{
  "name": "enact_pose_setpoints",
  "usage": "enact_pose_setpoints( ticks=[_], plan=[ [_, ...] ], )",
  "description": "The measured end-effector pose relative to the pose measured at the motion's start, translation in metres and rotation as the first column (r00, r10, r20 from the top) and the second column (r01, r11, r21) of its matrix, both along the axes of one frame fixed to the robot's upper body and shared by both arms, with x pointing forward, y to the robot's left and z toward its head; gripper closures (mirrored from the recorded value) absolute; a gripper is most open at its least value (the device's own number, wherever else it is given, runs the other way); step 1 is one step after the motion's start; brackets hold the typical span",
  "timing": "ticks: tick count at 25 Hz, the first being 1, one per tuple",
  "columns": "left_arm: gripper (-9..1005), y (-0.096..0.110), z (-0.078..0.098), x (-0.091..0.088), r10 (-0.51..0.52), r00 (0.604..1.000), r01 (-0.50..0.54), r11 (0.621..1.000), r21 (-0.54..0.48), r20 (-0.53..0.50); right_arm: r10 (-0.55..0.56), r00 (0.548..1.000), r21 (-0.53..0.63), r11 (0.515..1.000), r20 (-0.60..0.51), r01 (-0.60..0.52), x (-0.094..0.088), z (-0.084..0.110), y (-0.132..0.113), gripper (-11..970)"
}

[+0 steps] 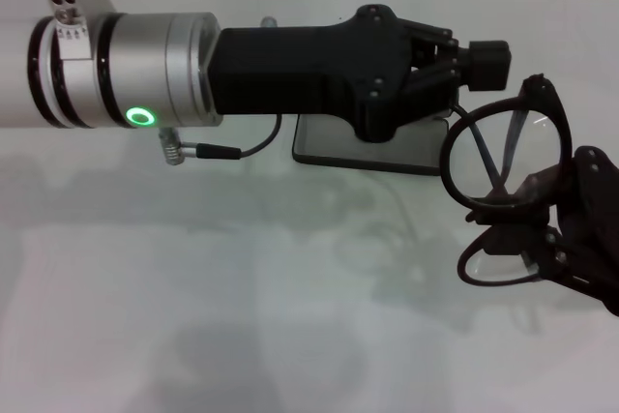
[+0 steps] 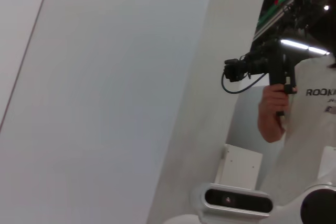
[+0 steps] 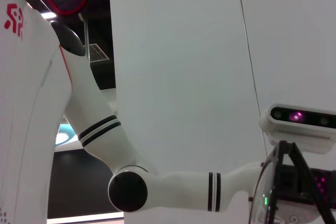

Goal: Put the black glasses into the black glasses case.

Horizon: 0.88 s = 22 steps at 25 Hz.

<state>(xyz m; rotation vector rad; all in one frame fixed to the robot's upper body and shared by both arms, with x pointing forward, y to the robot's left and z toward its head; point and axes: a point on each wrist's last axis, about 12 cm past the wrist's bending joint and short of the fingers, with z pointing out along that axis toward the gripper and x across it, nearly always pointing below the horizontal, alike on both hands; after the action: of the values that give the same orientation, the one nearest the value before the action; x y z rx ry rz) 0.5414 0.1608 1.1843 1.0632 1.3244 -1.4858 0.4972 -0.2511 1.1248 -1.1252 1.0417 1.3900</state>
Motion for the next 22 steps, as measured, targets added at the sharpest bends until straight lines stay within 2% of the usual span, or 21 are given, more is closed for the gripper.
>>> enact_pose_setpoints(
  ticks=[12, 19, 22],
  plan=[
    [947, -0.019, -0.004, -0.007, -0.087, 0.996, 0.087, 0.996, 0.006, -0.007, -0.009, 1.000, 0.000, 1.000, 0.004, 0.009, 0.000, -0.001, 0.000, 835],
    [947, -0.015, -0.004, -0.006, -0.065, 0.998, 0.065, 0.998, -0.010, 0.003, -0.011, 1.000, 0.007, 1.000, -0.002, 0.011, -0.002, -0.002, -0.001, 834],
    [947, -0.004, -0.002, -0.002, -0.008, 1.000, 0.009, 0.999, -0.039, 0.026, -0.010, 1.000, 0.010, 1.000, 0.004, 0.010, -0.003, -0.002, -0.001, 834]
  ],
)
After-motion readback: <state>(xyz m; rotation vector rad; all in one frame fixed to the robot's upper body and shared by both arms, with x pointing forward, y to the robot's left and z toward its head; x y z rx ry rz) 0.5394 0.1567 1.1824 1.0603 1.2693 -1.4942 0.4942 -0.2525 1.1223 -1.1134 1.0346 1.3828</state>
